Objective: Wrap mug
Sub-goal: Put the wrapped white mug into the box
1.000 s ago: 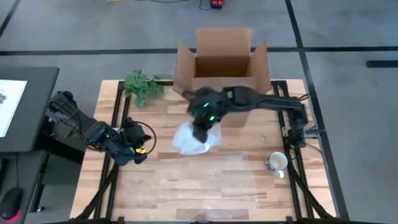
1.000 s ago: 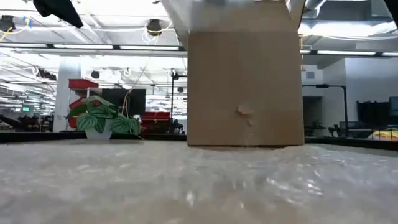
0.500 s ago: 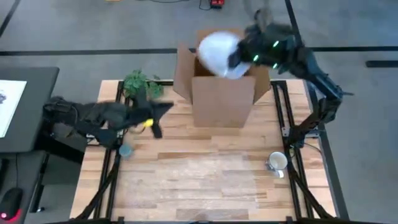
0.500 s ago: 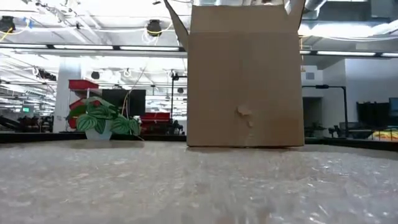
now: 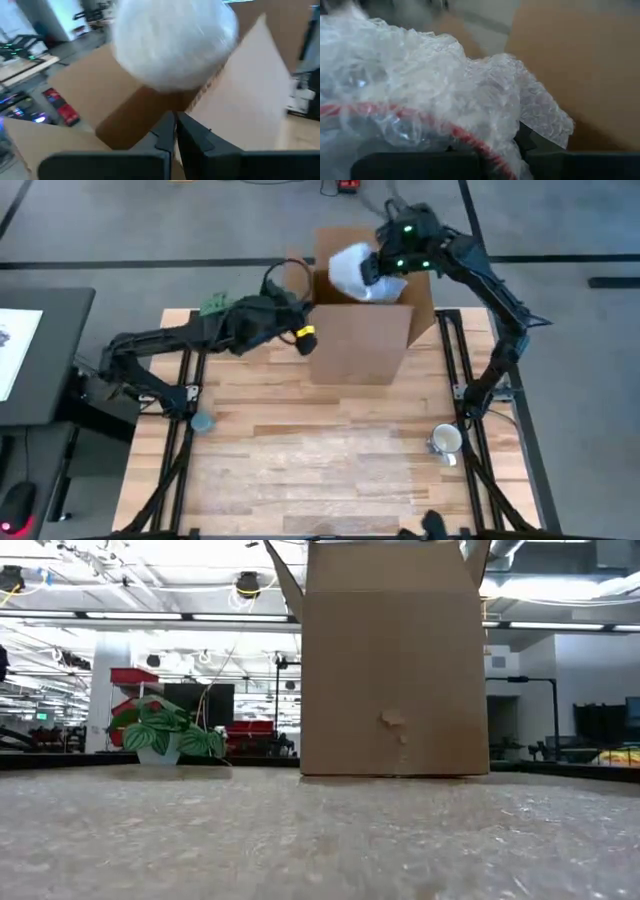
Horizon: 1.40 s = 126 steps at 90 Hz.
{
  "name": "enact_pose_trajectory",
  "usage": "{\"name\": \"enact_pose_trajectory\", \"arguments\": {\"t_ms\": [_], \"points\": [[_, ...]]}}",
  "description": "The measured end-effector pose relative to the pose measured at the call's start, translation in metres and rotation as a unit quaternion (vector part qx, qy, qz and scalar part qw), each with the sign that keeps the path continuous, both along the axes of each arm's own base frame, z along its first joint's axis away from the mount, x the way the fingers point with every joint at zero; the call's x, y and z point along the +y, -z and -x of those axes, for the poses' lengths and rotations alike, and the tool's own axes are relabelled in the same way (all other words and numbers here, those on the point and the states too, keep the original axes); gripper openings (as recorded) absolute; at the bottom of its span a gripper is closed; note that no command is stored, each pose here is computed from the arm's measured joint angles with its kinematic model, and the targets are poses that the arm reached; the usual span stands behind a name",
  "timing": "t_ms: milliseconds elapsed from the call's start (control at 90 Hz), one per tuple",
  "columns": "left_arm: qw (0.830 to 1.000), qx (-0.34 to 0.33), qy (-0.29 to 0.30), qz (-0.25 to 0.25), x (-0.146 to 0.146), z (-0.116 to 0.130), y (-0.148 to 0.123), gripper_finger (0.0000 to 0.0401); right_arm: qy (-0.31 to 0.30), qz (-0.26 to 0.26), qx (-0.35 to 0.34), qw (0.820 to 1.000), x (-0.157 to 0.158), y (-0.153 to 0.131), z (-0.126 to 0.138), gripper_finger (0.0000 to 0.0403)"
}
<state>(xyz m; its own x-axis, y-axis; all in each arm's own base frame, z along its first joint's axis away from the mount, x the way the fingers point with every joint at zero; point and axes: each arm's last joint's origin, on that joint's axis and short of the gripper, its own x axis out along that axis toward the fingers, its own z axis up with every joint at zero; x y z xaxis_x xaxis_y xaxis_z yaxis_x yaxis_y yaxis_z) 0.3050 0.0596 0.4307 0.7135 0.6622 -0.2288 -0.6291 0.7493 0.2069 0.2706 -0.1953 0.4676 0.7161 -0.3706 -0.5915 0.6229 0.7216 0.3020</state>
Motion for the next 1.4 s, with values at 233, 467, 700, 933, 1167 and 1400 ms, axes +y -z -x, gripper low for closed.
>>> {"name": "enact_pose_trajectory", "arguments": {"t_ms": [233, 467, 700, 933, 1167, 1400], "points": [[1.000, -0.023, -0.004, -0.018, 0.005, 0.005, -0.023, 0.0000, -0.128, -0.089, 0.025, 0.988, 0.002, 0.023, -0.012, 0.0015], [0.997, -0.035, 0.058, -0.042, -0.006, 0.013, -0.047, 0.0000, -0.202, -0.119, 0.018, 0.972, 0.014, 0.026, -0.017, 0.0015], [0.988, 0.044, 0.144, 0.022, -0.010, 0.006, -0.022, 0.0000, -0.262, -0.138, 0.083, 0.952, 0.034, 0.043, -0.029, 0.0015], [0.980, 0.085, 0.167, 0.071, -0.017, 0.000, -0.007, 0.0000, -0.200, -0.080, 0.157, 0.964, 0.029, 0.060, -0.048, 0.0015], [0.976, 0.103, 0.169, 0.091, -0.021, -0.007, 0.003, 0.0000, -0.101, -0.047, 0.237, 0.965, 0.005, 0.089, -0.063, 0.0015], [0.971, 0.116, 0.185, 0.095, -0.028, -0.014, 0.009, 0.0000, -0.109, -0.085, 0.302, 0.943, -0.019, 0.151, -0.095, 0.0015]]}}
